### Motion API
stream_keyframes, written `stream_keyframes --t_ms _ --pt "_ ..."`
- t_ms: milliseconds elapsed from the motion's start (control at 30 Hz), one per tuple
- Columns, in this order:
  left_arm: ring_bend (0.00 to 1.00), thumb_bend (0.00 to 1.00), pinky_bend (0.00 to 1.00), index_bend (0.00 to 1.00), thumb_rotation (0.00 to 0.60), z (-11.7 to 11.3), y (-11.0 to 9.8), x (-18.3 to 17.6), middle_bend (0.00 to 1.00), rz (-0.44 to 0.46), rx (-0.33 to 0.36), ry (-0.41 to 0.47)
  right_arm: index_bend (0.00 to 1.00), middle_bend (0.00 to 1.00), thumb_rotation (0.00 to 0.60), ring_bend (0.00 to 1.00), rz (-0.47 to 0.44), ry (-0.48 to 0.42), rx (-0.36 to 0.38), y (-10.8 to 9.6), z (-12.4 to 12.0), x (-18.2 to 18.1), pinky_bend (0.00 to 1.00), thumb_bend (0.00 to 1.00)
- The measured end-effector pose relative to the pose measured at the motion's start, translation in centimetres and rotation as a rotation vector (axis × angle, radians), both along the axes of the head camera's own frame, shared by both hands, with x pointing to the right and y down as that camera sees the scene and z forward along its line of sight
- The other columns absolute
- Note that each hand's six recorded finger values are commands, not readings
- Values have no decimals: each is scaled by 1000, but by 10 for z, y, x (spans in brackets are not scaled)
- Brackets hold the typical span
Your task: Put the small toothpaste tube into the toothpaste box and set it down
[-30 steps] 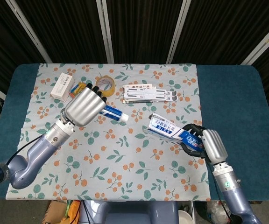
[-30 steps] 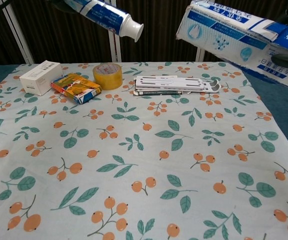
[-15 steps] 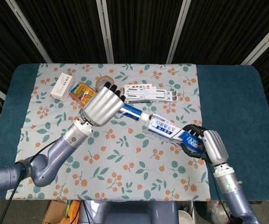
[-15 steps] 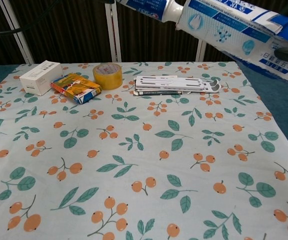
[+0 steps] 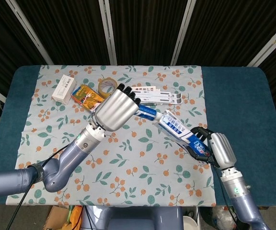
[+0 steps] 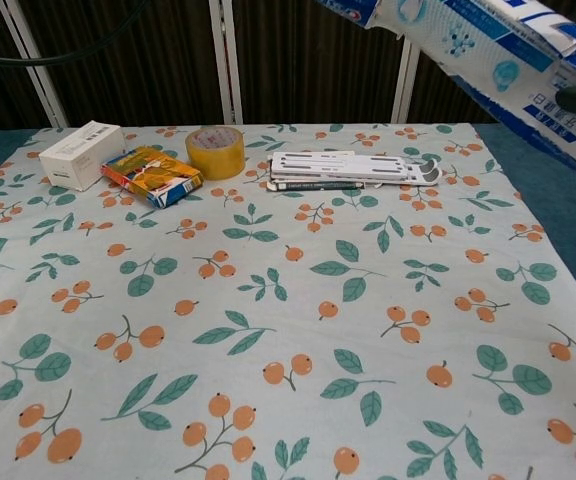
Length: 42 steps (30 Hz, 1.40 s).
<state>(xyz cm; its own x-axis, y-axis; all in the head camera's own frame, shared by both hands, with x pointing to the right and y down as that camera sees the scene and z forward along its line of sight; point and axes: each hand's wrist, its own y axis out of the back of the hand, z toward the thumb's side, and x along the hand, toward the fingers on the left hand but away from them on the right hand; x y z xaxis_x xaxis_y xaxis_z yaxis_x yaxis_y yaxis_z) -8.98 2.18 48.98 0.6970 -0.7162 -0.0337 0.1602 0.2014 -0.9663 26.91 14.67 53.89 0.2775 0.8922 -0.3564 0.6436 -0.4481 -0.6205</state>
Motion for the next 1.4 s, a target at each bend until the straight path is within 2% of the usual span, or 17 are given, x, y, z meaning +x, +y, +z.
stream_keyframes --t_ms 400,1067,1400 --pt "607 411 666 718 600 -8 -3 -3 730 1 10 21 445 503 600 467 2 -9 -6 1 0 -1 499 343" --pt "608 411 666 719 600 -33 -14 -8 730 21 59 27 445 503 600 467 -15 -1 -13 2 2 0 499 343" --pt "608 411 666 719 600 -30 -10 -3 730 51 45 16 445 503 600 466 -22 3 -13 4 3 -1 499 343"
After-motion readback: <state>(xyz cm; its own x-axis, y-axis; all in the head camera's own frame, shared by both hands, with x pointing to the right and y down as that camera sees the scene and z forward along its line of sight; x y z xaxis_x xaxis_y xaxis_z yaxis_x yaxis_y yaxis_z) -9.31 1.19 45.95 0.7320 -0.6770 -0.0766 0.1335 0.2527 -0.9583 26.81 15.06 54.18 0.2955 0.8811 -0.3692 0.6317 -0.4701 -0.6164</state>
